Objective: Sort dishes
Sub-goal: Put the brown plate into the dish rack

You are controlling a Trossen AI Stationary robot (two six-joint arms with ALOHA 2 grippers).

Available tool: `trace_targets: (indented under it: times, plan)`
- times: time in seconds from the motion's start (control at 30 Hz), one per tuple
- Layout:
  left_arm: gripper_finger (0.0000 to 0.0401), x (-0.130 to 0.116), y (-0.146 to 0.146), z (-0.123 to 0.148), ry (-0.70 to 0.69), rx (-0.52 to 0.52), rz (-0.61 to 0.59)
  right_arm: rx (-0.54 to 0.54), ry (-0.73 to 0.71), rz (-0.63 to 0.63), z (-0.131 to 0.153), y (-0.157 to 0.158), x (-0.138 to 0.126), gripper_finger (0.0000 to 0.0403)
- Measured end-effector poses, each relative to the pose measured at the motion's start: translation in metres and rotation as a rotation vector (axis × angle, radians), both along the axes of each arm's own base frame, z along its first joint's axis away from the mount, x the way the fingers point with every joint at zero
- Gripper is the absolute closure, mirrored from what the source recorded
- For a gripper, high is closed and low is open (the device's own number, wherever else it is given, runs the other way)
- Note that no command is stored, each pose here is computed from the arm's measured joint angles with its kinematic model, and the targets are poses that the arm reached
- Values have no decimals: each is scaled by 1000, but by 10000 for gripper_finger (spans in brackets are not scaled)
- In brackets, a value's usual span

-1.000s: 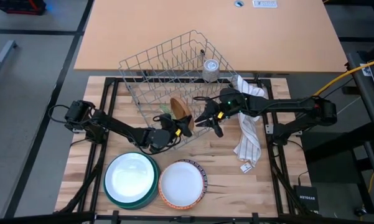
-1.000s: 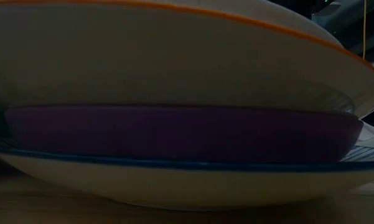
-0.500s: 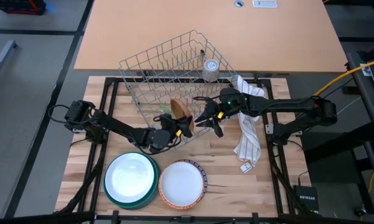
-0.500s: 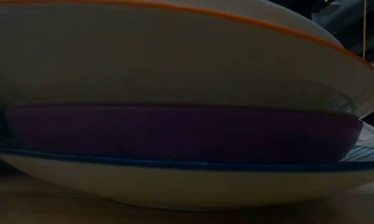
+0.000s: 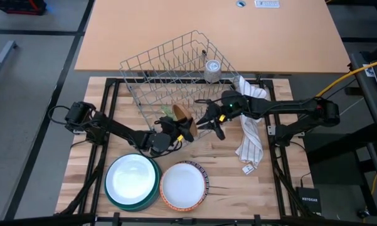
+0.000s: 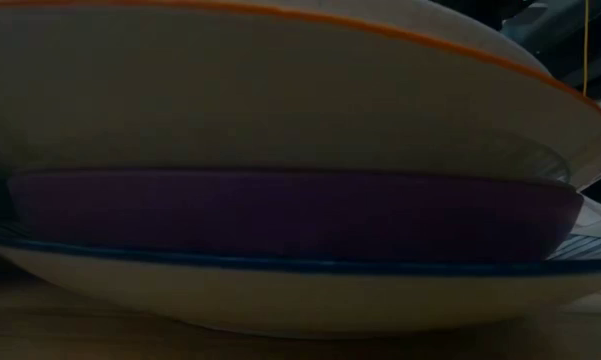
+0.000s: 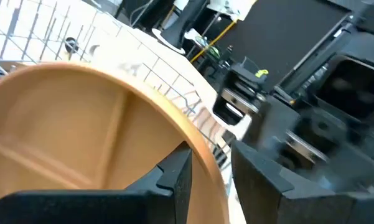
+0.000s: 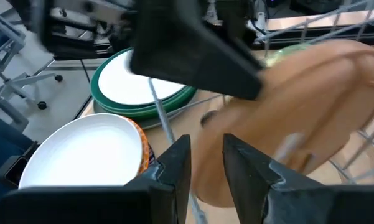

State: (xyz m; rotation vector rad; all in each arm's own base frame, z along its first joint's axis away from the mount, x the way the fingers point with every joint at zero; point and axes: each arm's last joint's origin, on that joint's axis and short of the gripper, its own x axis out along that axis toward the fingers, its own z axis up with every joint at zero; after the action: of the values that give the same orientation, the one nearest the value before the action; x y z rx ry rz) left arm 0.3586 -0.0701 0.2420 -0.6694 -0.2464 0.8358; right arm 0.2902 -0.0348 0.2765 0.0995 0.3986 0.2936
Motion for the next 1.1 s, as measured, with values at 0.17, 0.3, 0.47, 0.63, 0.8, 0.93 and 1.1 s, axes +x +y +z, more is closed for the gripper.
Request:
trace_targets:
  times: [0.17,0.3,0.47,0.63,0.8,0.93,1.1]
  plan:
    - [301,1,4,0,21,18,10,-49,-3,-27,0,10,2,306]
    - [301,1,4,0,19,17,11,-96,0,-90,-2,10,4,306]
    - [301,1,3,0,27,24,12,-102,11,-108,-8,9,10,306]
    - [301,0,4,0,53,46,16,-101,9,-110,-16,8,18,306]
    - [301,0,4,-1,63,51,16,-106,13,-123,-20,7,21,306]
    - [301,0,4,-1,63,51,17,-108,6,-127,-19,7,22,306]
    - [301,0,2,0,59,50,17,-110,-23,-130,-17,7,23,306]
